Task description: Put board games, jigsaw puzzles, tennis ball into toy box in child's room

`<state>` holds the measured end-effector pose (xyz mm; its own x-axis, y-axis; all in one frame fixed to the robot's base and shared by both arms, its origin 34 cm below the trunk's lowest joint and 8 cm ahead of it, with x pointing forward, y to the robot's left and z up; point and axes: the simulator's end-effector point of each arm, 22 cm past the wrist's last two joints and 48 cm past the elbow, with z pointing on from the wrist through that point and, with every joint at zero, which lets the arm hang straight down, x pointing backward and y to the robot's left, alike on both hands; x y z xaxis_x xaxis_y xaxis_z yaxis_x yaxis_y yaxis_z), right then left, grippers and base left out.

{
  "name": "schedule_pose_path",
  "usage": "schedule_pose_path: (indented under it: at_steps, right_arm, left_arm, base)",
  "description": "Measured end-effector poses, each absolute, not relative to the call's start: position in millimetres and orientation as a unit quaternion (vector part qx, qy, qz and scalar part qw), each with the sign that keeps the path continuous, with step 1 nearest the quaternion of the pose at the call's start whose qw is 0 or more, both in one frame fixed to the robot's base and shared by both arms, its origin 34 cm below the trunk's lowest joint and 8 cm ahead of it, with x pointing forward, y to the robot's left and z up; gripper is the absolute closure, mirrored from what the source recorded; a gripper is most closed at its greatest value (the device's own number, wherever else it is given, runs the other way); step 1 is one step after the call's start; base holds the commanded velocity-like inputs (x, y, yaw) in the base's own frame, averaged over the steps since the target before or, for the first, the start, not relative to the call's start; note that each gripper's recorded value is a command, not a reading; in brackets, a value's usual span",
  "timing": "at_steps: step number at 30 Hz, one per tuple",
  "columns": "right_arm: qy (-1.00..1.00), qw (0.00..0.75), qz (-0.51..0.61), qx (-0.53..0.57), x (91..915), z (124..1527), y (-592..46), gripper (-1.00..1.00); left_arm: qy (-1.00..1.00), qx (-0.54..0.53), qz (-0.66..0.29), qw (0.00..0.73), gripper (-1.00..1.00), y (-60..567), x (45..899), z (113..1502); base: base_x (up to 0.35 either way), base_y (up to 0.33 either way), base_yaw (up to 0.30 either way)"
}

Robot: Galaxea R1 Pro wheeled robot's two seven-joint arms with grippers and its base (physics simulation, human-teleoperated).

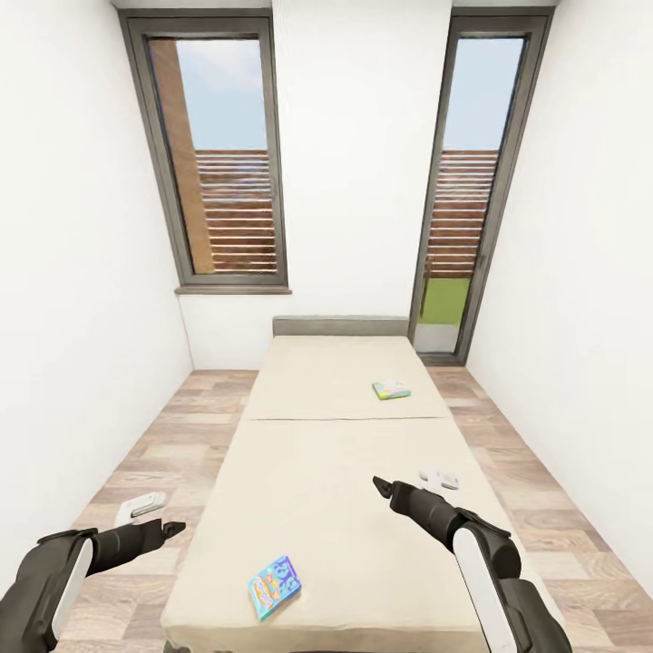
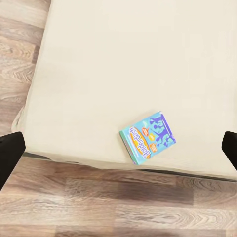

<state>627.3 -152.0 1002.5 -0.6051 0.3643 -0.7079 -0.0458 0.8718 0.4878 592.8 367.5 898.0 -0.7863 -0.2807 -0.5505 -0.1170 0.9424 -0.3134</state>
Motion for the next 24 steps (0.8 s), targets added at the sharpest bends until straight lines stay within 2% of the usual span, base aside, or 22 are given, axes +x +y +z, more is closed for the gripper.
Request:
schedule_pose_path:
  at_steps: [9, 19, 24]
  right_arm:
    - [0.864, 0.435, 0.235, 0.091, 627.4, 1002.3, -151.9, -1.00]
    - [0.864, 0.436, 0.236, 0.091, 627.5, 1003.5, -151.5, -1.00]
    - [0.864, 0.436, 0.236, 0.090, 627.5, 1003.4, -151.0, -1.00]
  left_arm:
    - [0.936, -0.106, -0.132, 0.309, -1.00, 367.3, 592.7, 897.6]
    - [0.936, -0.103, -0.134, 0.310, -1.00, 362.9, 593.8, 897.9]
    - [0.933, -0.098, -0.133, 0.318, -1.00, 360.5, 598.2, 903.4]
  base:
    - [0.006, -0.014, 0.003]
    - [0.069, -0.189, 0.000]
    - [0.026, -0.069, 0.000]
